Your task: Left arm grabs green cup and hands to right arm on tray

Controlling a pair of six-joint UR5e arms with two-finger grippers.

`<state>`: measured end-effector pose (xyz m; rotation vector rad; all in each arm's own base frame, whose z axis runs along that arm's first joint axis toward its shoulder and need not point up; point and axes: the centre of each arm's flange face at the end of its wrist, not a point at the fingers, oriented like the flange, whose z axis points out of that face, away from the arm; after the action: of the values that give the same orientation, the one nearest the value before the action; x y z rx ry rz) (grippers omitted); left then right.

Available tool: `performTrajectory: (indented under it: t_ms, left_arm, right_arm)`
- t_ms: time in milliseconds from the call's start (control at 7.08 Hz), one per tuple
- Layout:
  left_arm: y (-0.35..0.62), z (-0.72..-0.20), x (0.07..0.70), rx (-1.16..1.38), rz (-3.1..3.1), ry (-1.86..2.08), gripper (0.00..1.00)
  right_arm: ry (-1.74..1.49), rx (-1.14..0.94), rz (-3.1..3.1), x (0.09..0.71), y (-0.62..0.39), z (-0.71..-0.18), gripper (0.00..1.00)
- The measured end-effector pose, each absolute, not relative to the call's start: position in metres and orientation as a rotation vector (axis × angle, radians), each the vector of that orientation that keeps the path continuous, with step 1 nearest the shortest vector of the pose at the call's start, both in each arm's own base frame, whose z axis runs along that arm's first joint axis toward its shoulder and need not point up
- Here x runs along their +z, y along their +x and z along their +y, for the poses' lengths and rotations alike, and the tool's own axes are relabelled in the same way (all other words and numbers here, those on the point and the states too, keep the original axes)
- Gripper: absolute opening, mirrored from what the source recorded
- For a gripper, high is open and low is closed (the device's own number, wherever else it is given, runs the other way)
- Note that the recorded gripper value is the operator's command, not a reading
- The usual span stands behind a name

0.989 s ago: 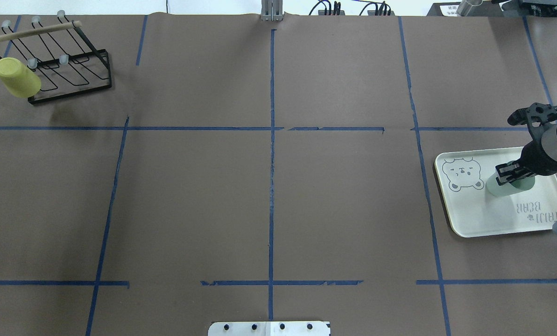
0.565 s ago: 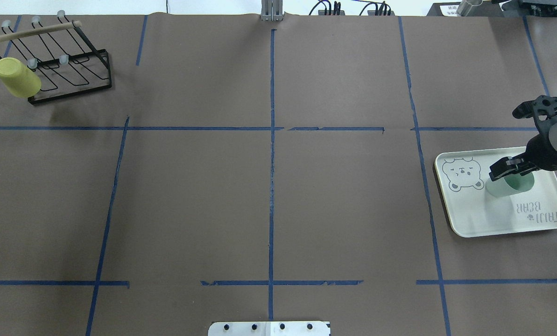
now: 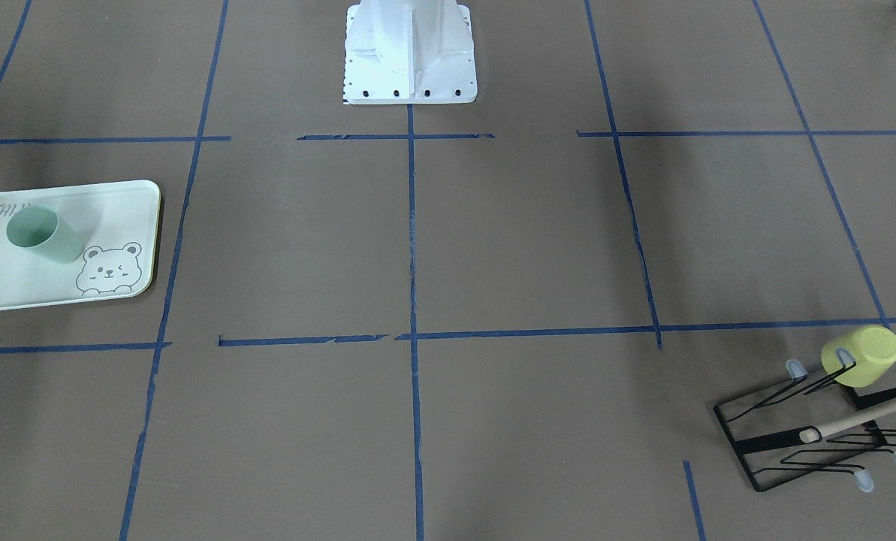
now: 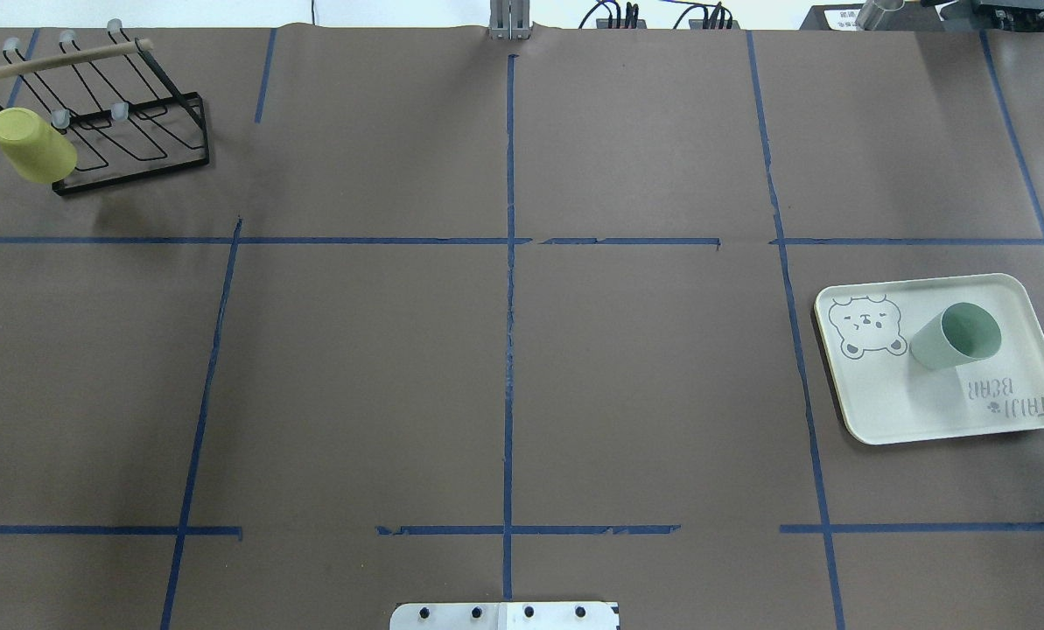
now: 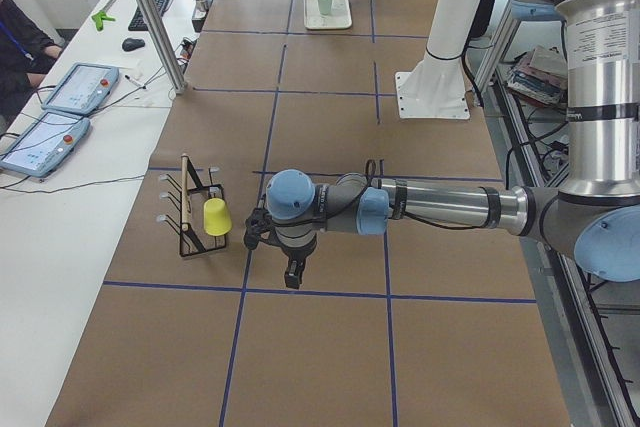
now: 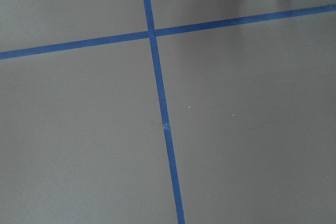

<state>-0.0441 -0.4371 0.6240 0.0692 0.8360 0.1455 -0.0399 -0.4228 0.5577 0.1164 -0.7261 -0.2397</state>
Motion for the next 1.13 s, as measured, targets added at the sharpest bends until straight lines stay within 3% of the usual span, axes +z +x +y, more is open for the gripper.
performTrajectory:
  t_ms: [424, 1130]
  left_arm:
    - [-0.044, -0.431, 0.638, 0.135, 0.835, 0.042, 1.0]
    - [-0.045, -0.429, 0.646, 0.128, 0.826, 0.025, 1.0]
  right_arm:
    - [0.066, -0.164, -0.705, 0.608, 0.037, -0.371, 1.0]
    - [0.037, -0.136, -0.708, 0.621, 0.043, -0.365, 1.0]
